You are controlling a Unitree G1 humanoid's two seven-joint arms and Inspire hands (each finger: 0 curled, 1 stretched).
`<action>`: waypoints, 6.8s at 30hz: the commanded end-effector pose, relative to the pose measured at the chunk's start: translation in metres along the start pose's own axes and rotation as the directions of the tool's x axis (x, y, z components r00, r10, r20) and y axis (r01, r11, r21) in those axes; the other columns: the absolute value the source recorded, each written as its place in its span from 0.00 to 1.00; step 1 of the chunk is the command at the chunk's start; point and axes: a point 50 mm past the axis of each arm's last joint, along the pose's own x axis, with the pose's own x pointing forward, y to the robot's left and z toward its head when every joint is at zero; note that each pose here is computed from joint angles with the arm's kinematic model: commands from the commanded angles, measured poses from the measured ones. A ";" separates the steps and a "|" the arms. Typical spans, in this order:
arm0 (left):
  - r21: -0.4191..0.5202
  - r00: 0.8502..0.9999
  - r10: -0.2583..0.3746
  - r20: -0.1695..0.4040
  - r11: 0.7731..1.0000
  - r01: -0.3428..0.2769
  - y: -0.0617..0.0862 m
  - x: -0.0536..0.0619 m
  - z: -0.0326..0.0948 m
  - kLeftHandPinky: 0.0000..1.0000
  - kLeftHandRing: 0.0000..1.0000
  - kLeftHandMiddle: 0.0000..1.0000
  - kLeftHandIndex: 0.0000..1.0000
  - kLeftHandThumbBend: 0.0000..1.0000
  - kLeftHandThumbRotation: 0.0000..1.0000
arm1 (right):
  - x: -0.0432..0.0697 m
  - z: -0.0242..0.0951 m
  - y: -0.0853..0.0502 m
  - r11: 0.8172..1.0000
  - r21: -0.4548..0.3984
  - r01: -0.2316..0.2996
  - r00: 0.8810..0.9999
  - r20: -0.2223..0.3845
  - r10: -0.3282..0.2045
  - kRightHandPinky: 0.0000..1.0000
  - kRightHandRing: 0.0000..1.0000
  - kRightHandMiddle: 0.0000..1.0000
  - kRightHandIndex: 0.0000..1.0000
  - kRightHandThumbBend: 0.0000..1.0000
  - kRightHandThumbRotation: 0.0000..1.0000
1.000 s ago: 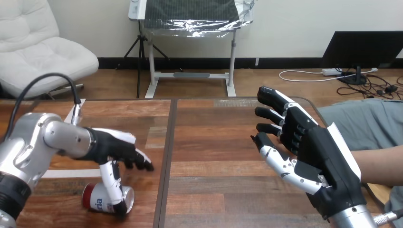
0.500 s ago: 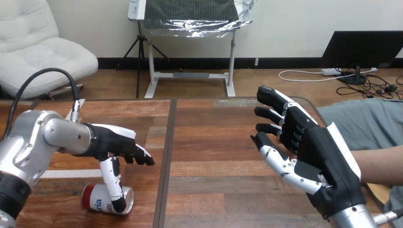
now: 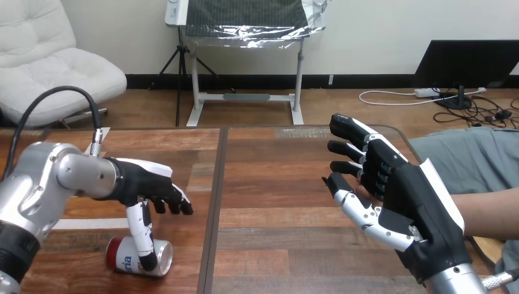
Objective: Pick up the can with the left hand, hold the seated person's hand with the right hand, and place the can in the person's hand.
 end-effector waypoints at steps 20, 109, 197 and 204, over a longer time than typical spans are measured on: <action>0.136 0.994 0.088 -0.068 0.988 -0.078 0.005 -0.003 -0.001 0.74 0.79 0.83 0.80 0.86 0.11 | 0.012 0.020 -0.004 1.000 -0.026 -0.002 0.994 0.113 0.005 0.79 0.86 0.90 0.87 0.34 0.00; 0.212 0.956 0.290 0.040 0.933 -0.292 -0.031 -0.022 -0.014 0.67 0.74 0.77 0.74 0.85 0.09 | 0.016 0.021 -0.007 0.999 -0.040 -0.022 0.993 0.119 0.027 0.76 0.85 0.90 0.87 0.34 0.00; 0.329 0.815 0.576 0.061 0.759 -0.561 -0.104 0.022 -0.034 0.27 0.34 0.44 0.51 0.57 0.00 | 0.017 0.024 -0.011 0.997 -0.069 -0.033 0.993 0.112 0.041 0.75 0.84 0.88 0.85 0.32 0.00; 0.324 0.809 0.584 0.065 0.754 -0.571 -0.106 0.024 -0.035 0.27 0.34 0.43 0.51 0.56 0.00 | 0.017 0.024 -0.011 0.997 -0.070 -0.035 0.992 0.115 0.043 0.75 0.84 0.88 0.85 0.32 0.00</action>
